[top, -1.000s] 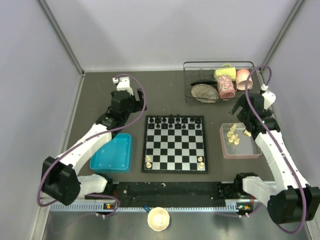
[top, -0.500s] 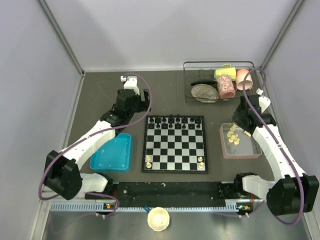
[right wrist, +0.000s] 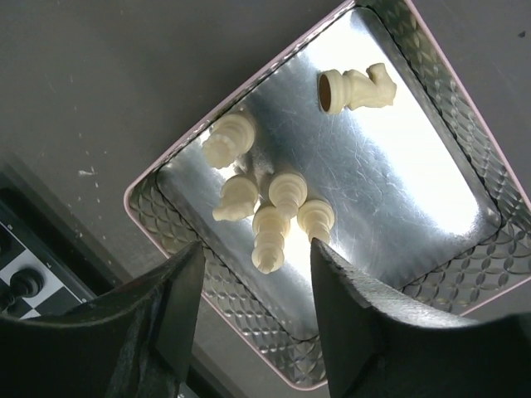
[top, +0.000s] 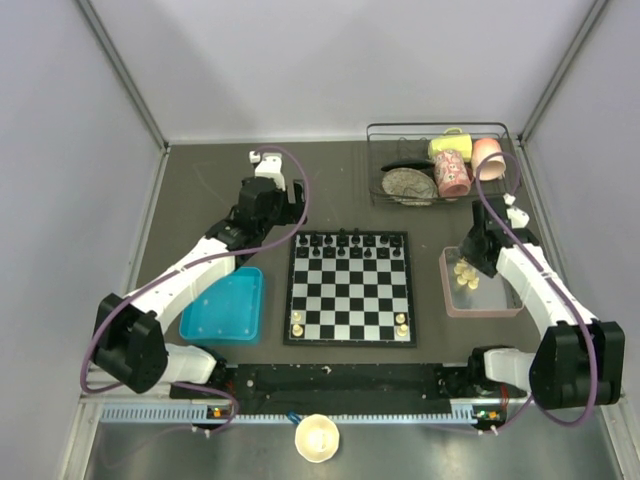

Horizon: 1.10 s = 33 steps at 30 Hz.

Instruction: Set up the chess pieces on the board

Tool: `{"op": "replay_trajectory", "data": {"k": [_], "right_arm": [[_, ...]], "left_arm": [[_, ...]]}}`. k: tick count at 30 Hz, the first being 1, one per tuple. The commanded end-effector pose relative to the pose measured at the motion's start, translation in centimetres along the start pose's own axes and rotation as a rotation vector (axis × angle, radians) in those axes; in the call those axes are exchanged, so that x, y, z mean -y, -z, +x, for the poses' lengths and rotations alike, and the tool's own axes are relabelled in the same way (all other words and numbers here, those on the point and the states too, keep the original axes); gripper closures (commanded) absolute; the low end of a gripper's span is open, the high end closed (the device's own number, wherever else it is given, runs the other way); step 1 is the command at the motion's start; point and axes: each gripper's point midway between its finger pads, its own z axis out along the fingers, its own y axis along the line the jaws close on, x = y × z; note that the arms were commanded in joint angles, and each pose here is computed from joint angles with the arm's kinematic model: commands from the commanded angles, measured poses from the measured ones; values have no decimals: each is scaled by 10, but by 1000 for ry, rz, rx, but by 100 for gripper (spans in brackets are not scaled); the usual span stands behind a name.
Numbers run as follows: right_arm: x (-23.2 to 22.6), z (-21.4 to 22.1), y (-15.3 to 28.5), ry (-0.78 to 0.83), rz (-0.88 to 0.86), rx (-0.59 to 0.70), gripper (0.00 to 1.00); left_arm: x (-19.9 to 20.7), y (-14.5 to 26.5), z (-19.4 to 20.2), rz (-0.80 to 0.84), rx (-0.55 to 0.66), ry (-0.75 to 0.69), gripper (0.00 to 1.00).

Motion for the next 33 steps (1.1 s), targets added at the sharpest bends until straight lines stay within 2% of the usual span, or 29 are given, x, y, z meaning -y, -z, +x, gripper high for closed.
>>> {"op": "replay_trajectory", "data": {"k": [1,15,23,33], "right_arm": [[-4,-3,-4,-42,-30,4,49],[2,20,-11,-69,-29,-63,58],[6,18,-12,-78,-12,-53,65],[13,17,-14,-81,11,-45,68]], "left_arm": [[13,-1,-23,38,52,-9,8],[15,-5,-18,41,38,-22,8],[15,-5,-16,44,36,-25,8],[18,-6,-15,57,31,-22,8]]}}
